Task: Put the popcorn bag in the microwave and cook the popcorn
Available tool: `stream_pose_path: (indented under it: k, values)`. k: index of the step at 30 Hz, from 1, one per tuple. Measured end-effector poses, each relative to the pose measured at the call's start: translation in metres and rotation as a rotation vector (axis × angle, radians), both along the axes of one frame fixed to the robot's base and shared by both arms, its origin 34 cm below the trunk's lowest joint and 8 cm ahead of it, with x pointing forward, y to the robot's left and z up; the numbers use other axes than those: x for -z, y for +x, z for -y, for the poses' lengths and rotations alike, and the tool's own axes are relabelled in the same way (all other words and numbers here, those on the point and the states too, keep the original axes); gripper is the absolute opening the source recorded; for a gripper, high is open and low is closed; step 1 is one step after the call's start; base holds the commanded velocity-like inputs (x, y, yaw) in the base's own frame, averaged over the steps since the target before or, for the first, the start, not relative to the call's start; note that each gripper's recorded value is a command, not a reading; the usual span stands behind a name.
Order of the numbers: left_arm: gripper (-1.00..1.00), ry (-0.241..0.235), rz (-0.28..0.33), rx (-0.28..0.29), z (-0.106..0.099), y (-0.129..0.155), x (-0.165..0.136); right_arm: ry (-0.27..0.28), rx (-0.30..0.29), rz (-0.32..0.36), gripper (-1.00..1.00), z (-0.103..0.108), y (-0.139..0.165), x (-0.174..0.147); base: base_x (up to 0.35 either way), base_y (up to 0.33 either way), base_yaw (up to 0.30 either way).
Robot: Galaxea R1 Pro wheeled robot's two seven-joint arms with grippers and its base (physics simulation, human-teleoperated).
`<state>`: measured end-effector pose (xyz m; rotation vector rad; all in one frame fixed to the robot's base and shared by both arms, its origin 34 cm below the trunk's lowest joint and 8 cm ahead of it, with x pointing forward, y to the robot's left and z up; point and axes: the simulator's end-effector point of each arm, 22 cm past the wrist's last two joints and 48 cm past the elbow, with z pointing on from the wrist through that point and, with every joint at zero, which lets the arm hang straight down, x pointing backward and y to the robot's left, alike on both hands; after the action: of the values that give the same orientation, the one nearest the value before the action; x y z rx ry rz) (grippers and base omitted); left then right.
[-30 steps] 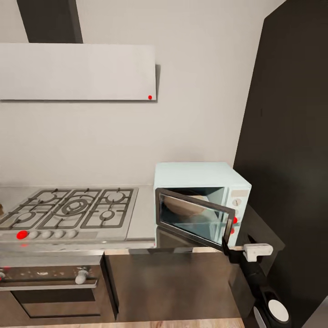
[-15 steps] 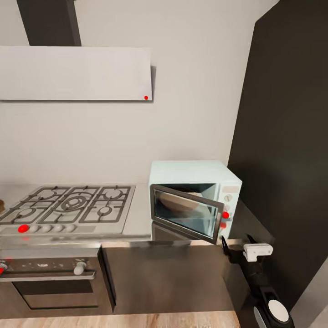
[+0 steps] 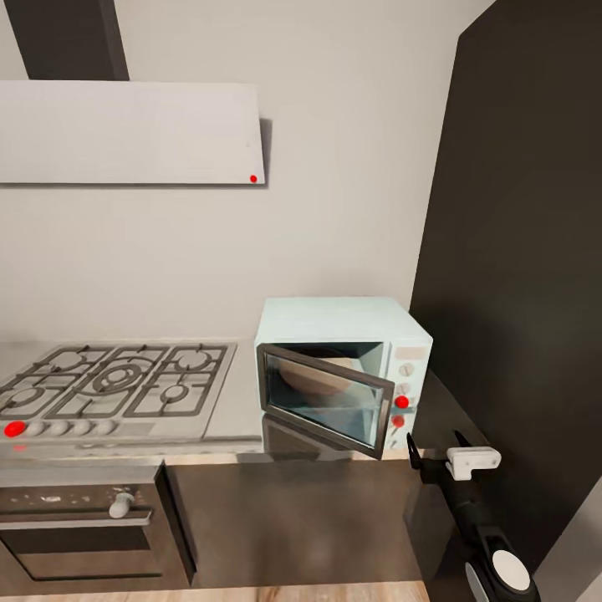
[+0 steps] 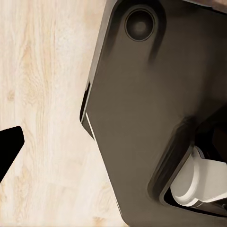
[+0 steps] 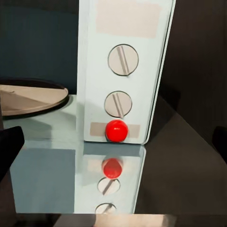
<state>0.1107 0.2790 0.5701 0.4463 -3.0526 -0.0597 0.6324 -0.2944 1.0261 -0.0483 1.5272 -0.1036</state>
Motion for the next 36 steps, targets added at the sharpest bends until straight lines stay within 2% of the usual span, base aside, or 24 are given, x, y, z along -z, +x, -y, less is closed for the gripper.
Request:
stream_pose_path:
  k: [19,28,30,32,34,36]
  values:
    - [1.0,-0.002,0.0,0.0,0.002,0.0,0.0,0.001,0.0,0.0,1.0,0.0,0.0,0.0,0.153,0.0,0.0]
    - [1.0,-0.003,-0.001,0.001,0.003,-0.001,0.0,0.0,-0.002,0.0,1.0,0.0,0.0,0.0,0.027,0.0,0.0]
    - [1.0,-0.003,0.0,0.001,0.002,0.0,0.0,-0.001,-0.026,-0.003,1.0,-0.006,0.0,0.001,0.0,0.0,0.0]
    - [1.0,-0.003,0.0,0.0,0.002,0.0,0.0,-0.003,-0.084,-0.009,1.0,-0.018,0.0,0.002,0.041,0.0,0.0]
    - [1.0,-0.003,0.0,0.0,0.002,0.0,0.0,-0.002,-0.129,-0.015,1.0,-0.018,-0.001,0.002,0.231,0.0,0.0]
    - [1.0,-0.003,0.0,0.0,0.002,0.0,0.0,-0.003,-0.143,-0.017,1.0,-0.016,-0.002,0.002,0.169,0.0,0.0]
